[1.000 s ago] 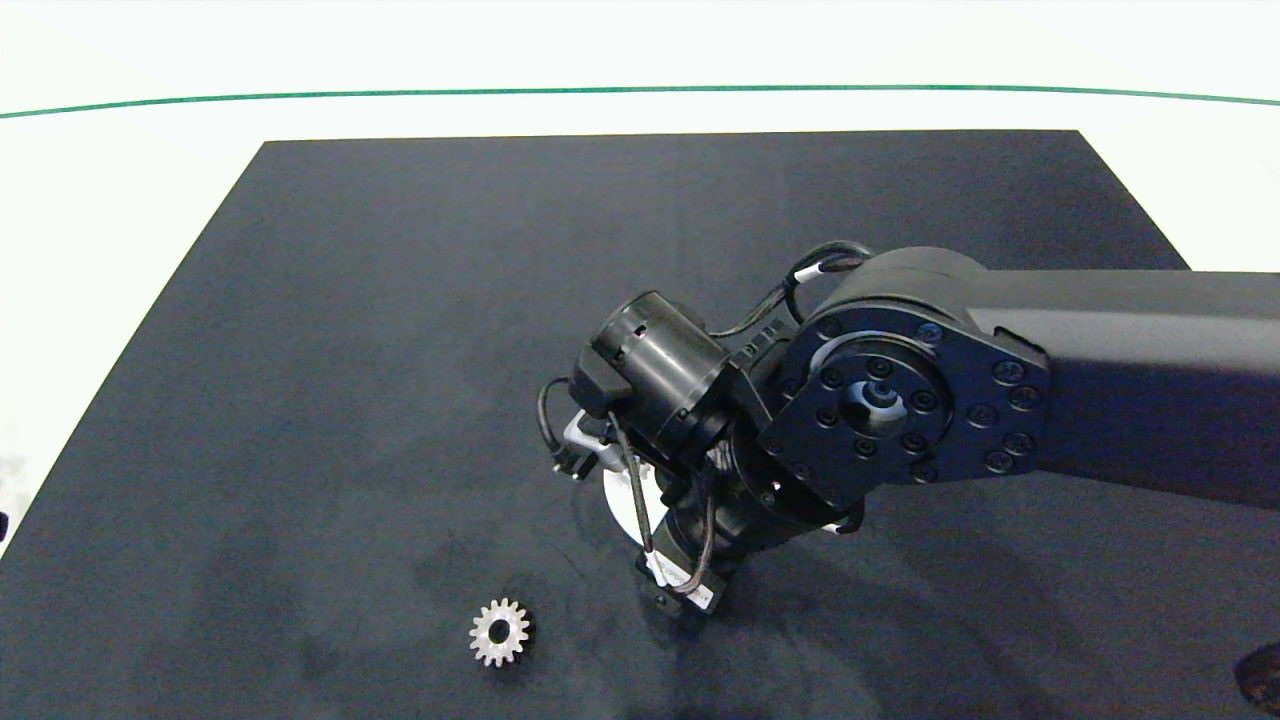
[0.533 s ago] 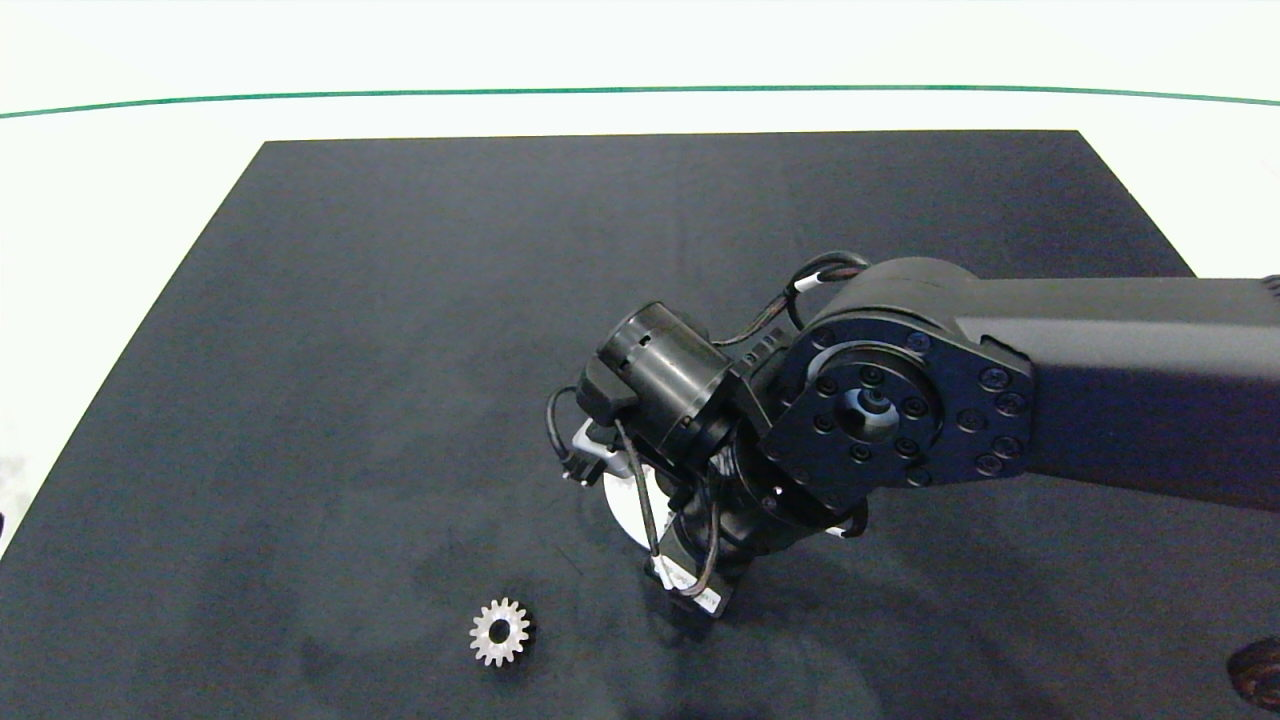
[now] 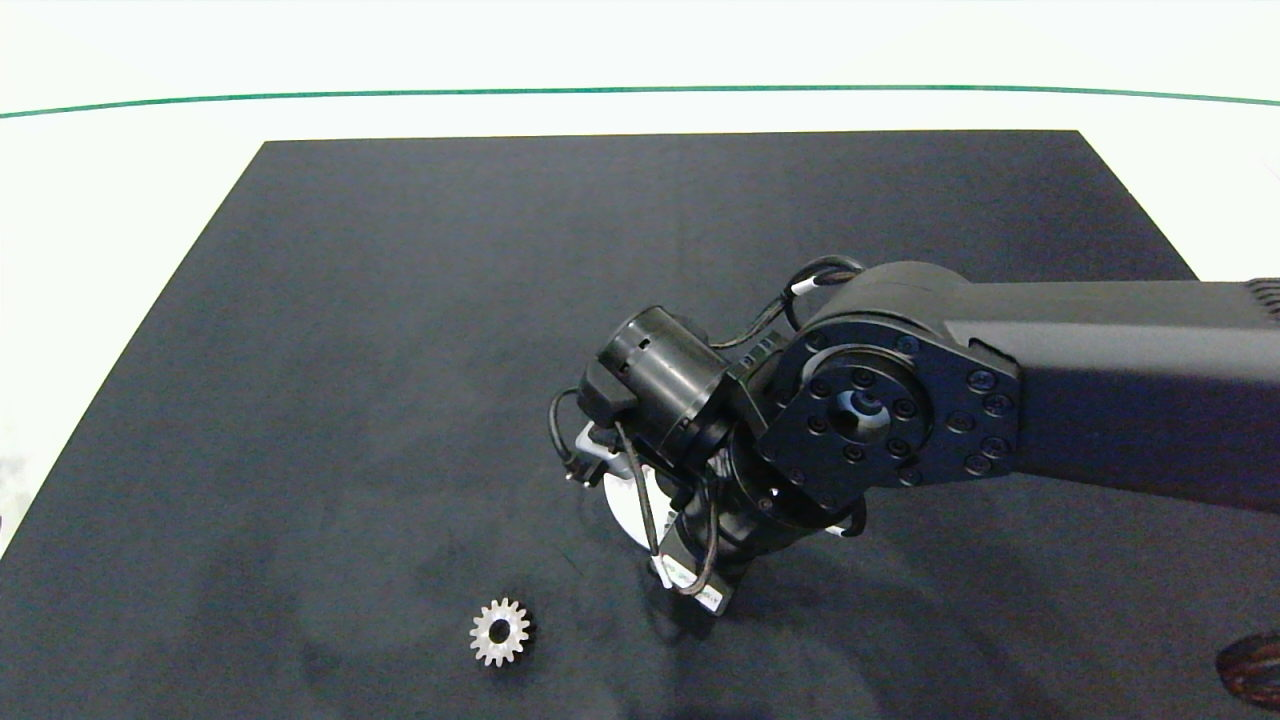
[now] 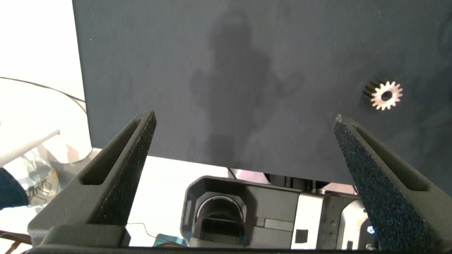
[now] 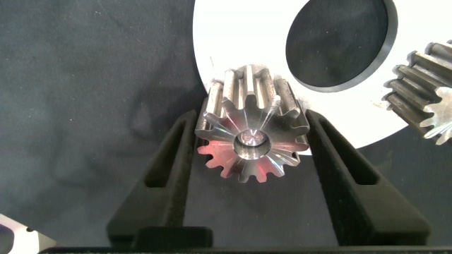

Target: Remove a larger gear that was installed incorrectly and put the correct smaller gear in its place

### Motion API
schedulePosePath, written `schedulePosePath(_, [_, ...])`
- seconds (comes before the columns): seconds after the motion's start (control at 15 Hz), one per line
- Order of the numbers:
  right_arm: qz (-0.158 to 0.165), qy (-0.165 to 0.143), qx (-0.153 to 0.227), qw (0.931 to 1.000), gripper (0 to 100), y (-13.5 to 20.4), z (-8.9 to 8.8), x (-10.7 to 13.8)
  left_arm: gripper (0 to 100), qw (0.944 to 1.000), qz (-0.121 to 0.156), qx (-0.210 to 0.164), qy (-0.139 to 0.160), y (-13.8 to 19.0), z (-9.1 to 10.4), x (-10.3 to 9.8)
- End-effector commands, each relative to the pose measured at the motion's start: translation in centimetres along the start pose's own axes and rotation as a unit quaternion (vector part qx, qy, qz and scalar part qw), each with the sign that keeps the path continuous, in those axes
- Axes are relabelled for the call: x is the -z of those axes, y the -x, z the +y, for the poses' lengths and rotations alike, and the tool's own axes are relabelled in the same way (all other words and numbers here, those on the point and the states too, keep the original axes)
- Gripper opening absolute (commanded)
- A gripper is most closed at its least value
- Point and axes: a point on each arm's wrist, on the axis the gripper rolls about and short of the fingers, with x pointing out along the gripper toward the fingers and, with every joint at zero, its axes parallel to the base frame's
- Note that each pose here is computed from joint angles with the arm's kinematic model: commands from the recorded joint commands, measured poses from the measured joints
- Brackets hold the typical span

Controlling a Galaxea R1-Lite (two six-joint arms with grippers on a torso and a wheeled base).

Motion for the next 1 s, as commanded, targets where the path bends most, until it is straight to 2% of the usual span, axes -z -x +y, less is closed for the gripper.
schedulePosePath(0.07, [0.006, 0.003, 0.004, 1.0000, 54, -0.30, 0.10, 0.02, 100, 1.0000, 0.002, -0.001, 0.001, 0.09, 0.02, 0.13])
schedulePosePath(1.0, [0.010, 0.017, 0.008, 0.9998, 27, -0.20, 0.63, 0.14, 100, 1.0000, 0.000, 0.000, 0.000, 0.17, 0.04, 0.19])
